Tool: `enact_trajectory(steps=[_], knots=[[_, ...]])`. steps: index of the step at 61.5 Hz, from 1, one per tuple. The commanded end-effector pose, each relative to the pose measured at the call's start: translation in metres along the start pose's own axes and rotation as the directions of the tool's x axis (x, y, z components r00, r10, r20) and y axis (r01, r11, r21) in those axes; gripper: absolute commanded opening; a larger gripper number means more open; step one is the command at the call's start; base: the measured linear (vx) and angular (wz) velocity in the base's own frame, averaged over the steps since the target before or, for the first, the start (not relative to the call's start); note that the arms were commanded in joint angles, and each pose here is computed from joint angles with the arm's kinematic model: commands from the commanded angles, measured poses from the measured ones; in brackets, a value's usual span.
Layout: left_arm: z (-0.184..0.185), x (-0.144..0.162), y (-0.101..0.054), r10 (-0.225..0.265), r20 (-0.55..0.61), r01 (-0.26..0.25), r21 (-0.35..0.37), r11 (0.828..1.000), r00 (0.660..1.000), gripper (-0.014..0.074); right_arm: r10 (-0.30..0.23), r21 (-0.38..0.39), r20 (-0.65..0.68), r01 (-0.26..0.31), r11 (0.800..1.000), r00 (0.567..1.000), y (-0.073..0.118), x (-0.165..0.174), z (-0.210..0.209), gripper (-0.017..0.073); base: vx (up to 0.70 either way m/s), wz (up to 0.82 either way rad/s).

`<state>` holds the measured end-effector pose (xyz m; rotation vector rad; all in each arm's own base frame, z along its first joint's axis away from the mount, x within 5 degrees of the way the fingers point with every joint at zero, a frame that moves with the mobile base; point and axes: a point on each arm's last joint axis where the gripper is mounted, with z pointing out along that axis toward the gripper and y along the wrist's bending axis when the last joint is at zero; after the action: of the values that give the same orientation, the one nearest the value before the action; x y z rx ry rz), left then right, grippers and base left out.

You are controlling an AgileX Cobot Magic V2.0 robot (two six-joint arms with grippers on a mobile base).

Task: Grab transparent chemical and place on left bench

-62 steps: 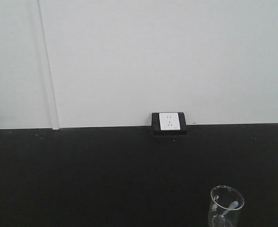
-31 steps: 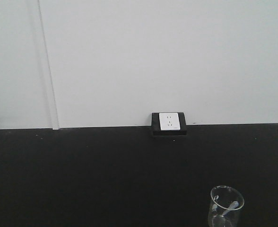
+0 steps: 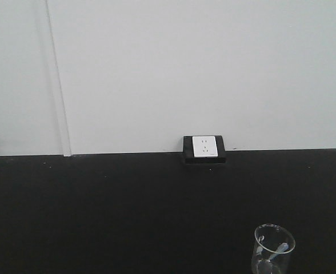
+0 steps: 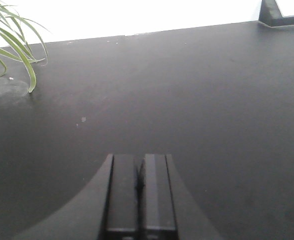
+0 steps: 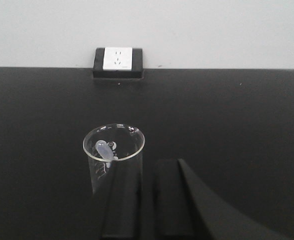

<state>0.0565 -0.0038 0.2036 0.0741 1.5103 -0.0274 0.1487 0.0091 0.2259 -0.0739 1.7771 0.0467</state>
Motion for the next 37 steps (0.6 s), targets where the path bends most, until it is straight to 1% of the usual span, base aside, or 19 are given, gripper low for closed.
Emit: enact_trajectory(steps=[1,4,6,9,14,18,20,23,29,32,37], knots=[[-0.001,-0.003,0.0,-0.009,0.081,0.009,-0.002,1.0,0.997,-0.0003,-0.008,-0.019,0.152,0.011,1.0,0.988,0.001,-0.018,0.015,0.0338,0.0,0.0],[-0.001,-0.003,0.0,-0.009,0.081,0.009,-0.002,1.0,0.997,-0.0003,-0.022,-0.036,0.16,0.028,0.999,0.987,0.003,-0.016,0.022,0.0397,0.0,0.0],[-0.001,-0.003,0.0,-0.009,0.081,0.009,-0.002,1.0,0.997,-0.0003,-0.022,-0.051,0.159,0.031,0.998,0.987,0.004,-0.014,0.028,0.0426,0.0,0.0],[-0.001,-0.003,0.0,-0.009,0.081,0.009,-0.002,1.0,0.997,-0.0003,-0.027,-0.091,0.187,0.045,0.995,0.982,0.008,-0.013,0.033,0.046,0.0,0.0],[-0.001,-0.003,0.0,-0.009,0.081,0.009,-0.002,1.0,0.997,-0.0003,-0.057,-0.15,0.22,0.092,0.984,0.974,0.015,-0.008,0.043,0.0488,0.0,0.0],[-0.001,-0.003,0.0,-0.009,0.081,0.009,-0.002,1.0,0.997,-0.0003,-0.081,-0.215,0.259,0.139,0.967,0.963,0.022,-0.004,0.05,0.0489,0.0,0.0],[-0.001,-0.003,0.0,-0.009,0.081,0.009,-0.002,1.0,0.997,-0.0003,-0.078,-0.233,0.259,0.14,0.962,0.963,0.023,0.0,0.054,0.0489,0.0,0.0],[-0.001,-0.003,0.0,-0.009,0.081,0.009,-0.002,1.0,0.997,-0.0003,-0.06,-0.246,0.272,0.13,0.961,0.961,0.024,0.003,0.058,0.0489,0.0,0.0],[-0.001,-0.003,0.0,-0.009,0.081,0.009,-0.002,1.0,0.997,-0.0003,-0.025,-0.239,0.25,0.087,0.967,0.968,0.022,0.013,0.071,0.0489,0.0,0.0],[-0.001,-0.003,0.0,-0.009,0.081,0.009,-0.002,1.0,0.997,-0.0003,-0.023,-0.25,0.235,0.083,0.965,0.972,0.023,0.017,0.078,0.0489,0.0,0.0],[-0.001,-0.003,0.0,-0.009,0.081,0.009,-0.002,1.0,0.997,-0.0003,-0.041,-0.276,0.225,0.104,0.956,0.974,0.025,0.022,0.088,0.0489,0.0,0.0]])
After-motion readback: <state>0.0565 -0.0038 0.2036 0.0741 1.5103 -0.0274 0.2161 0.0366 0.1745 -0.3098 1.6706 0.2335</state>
